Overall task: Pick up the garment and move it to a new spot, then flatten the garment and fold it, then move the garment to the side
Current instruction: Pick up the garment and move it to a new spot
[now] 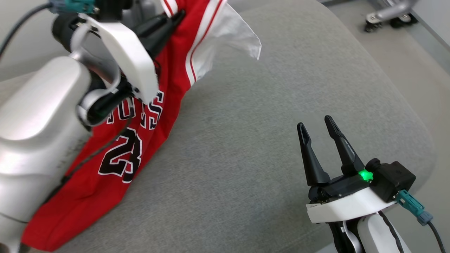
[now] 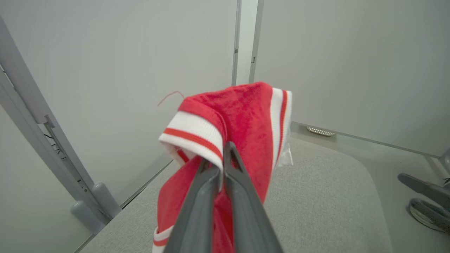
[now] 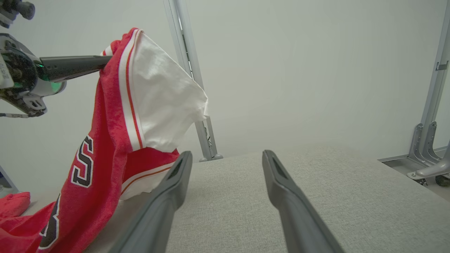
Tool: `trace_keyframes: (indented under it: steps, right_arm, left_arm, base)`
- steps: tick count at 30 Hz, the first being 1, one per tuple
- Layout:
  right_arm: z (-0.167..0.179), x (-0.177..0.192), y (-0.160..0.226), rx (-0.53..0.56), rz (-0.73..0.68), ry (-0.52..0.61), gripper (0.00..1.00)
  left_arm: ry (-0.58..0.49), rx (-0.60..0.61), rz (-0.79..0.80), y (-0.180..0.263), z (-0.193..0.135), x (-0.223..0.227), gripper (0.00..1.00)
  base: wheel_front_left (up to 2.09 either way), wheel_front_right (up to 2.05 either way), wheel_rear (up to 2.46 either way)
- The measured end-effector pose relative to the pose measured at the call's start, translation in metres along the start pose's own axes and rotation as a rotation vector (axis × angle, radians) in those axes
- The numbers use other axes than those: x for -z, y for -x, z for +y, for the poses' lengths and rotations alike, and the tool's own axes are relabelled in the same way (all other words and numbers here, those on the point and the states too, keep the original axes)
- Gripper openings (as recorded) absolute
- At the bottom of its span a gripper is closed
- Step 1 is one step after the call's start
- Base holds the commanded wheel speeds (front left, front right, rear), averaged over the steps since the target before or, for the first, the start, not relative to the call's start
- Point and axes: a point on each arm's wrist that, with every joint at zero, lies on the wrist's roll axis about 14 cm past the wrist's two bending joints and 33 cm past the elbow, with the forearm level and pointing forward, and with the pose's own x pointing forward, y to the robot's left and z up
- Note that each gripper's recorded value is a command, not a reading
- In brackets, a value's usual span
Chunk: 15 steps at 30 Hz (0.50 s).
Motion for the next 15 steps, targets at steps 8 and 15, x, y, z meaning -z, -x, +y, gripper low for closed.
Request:
trace_keyframes:
  steps: [8, 15]
  right_arm:
    - [-0.018, 0.007, 0.005, 0.058, 0.032, 0.021, 1.00]
    - [-0.017, 0.014, 0.000, 0.047, 0.045, 0.034, 1.00]
  left_arm:
    - [0.113, 0.085, 0.040, -0.044, -0.035, 0.064, 1.00]
    - [0.115, 0.057, 0.064, -0.035, -0.030, 0.082, 1.00]
  base:
    - [0.00, 0.00, 0.00]
    - [0.00, 0.00, 0.00]
